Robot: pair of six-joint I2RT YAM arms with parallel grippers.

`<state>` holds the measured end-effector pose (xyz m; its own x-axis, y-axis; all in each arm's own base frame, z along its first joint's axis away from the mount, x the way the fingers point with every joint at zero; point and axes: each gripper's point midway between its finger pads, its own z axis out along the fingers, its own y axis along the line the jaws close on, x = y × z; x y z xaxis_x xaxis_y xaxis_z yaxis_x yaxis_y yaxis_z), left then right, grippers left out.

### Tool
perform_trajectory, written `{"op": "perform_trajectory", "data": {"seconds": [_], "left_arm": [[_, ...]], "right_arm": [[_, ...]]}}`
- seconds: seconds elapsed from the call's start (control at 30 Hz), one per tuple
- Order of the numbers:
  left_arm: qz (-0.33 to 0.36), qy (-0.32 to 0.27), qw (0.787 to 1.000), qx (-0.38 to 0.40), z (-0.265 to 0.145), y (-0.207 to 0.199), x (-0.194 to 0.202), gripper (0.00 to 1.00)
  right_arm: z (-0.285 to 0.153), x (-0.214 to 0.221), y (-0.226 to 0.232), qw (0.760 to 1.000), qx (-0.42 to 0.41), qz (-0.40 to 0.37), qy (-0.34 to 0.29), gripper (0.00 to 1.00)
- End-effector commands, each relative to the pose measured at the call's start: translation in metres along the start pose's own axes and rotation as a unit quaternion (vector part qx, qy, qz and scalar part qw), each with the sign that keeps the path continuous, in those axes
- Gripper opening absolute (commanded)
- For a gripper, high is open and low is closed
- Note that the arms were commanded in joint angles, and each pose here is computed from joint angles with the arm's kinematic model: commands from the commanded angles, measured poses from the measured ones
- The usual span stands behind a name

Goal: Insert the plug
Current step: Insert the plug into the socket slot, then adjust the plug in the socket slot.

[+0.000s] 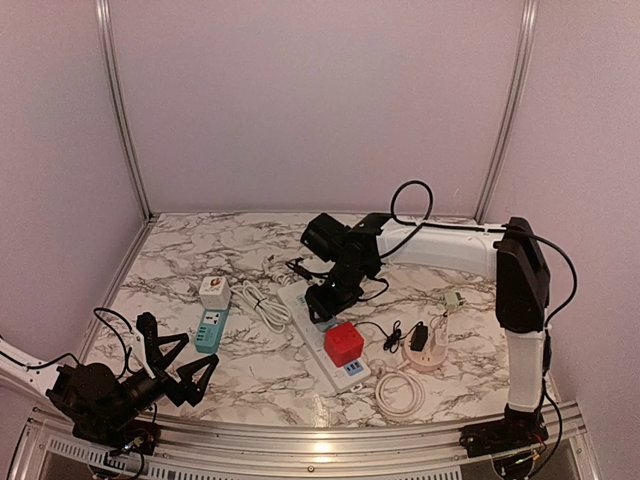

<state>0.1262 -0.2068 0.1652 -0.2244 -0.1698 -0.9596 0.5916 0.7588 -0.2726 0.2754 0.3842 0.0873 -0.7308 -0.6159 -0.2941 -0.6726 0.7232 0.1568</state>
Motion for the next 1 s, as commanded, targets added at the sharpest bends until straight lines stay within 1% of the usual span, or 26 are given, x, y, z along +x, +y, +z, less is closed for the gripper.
{"op": "perform_trajectory", "data": {"seconds": [0.0, 0.17, 0.33, 0.5, 0.87, 0.97], "left_arm": [[-0.015, -0.016, 1.0, -0.003, -0.002, 0.001, -0.009, 0.99], [-0.015, -0.015, 1.0, -0.003, -0.002, 0.002, -0.008, 0.99], [-0.015, -0.015, 1.0, -0.002, -0.002, 0.001, -0.009, 0.99], [-0.014, -0.015, 1.0, -0.001, -0.001, 0.001, -0.008, 0.99], [-0.013, -0.015, 1.0, -0.004, -0.001, 0.002, -0.008, 0.99], [-0.013, -0.015, 1.0, -0.003, -0.001, 0.001, -0.009, 0.99]], "right_arm": [[-0.014, -0.007, 0.0, 1.0, 0.015, -0.011, -0.009, 0.46], [-0.012, -0.003, -0.003, 1.0, 0.021, -0.014, -0.003, 0.35], [-0.008, -0.001, -0.004, 1.0, 0.023, -0.016, -0.001, 0.18], [-0.001, -0.005, -0.008, 0.999, 0.036, -0.019, 0.004, 0.1], [0.03, 0.005, -0.018, 0.997, 0.055, -0.03, 0.046, 0.07], [0.036, 0.003, -0.018, 0.997, 0.054, -0.03, 0.044, 0.07]]}}
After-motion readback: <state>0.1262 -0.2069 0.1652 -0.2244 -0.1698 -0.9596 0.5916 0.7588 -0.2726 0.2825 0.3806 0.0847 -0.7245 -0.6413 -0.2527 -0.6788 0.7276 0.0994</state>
